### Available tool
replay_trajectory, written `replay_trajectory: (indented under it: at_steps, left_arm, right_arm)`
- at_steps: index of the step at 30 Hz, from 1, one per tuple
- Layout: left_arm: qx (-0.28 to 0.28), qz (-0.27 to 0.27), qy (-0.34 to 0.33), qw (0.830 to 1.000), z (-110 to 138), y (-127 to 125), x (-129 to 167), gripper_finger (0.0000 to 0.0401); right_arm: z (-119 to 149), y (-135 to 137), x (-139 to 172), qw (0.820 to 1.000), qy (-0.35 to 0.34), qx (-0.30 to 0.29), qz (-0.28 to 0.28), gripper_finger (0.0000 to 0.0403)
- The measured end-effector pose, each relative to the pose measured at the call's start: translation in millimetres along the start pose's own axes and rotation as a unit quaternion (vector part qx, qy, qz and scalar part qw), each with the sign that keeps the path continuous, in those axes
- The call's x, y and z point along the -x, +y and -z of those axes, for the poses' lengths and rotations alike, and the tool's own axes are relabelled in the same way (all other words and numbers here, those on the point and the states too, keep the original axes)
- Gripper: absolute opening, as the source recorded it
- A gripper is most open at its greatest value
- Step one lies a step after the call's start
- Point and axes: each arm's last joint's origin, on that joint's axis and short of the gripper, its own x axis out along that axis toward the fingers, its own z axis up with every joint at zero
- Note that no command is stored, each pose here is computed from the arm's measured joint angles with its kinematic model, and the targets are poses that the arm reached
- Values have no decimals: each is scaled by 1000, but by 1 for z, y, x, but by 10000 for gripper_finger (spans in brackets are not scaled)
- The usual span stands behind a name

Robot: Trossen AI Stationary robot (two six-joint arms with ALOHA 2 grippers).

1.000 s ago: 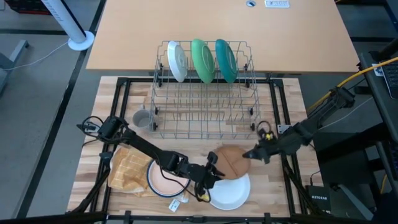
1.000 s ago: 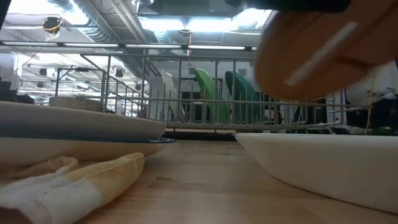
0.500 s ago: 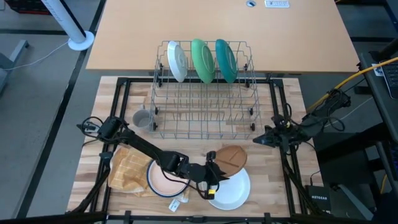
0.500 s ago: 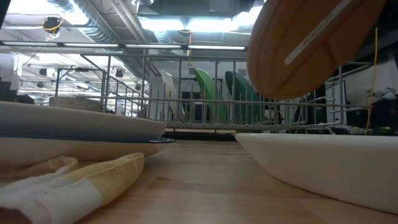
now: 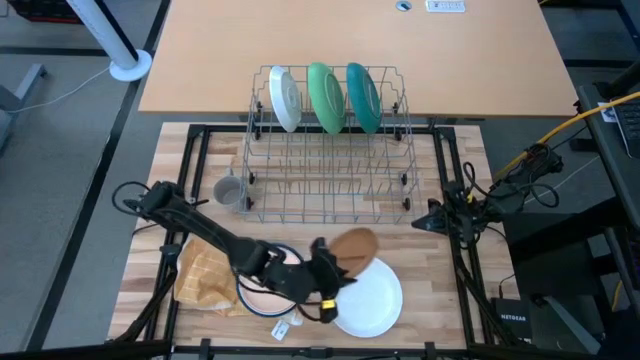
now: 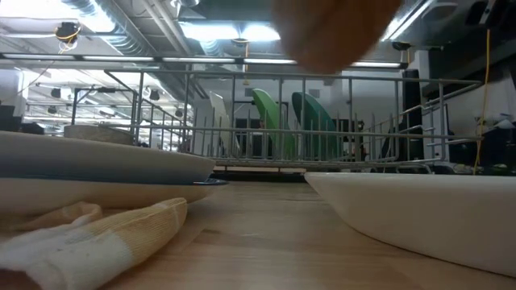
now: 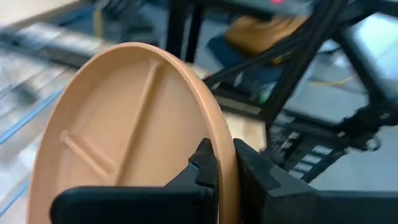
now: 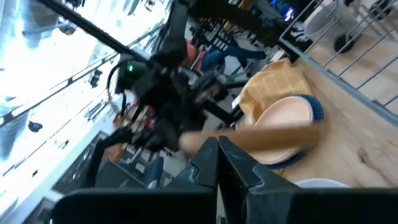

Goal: Sort dishes
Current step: Put the brown plate in the dish rack

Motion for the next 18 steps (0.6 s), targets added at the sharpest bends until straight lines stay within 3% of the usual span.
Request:
replay_trajectory:
  at_steps: [3,7,13,18]
  left_arm:
    - [15,-30,32,999,-4,2,24,16]
    - [41,-72,24,996,-14,5,52,16]
    - [67,-134,-53,987,-43,16,81,19]
    - [89,-206,-126,966,-67,32,102,16]
  right_arm:
    - [0,0,0,1000,8,7,-5,7]
    - [0,0,0,1000,8,12,-5,7]
    - [0,0,0,1000,8,19,-6,7]
    - [0,0,0,1000,7,20,-5,7]
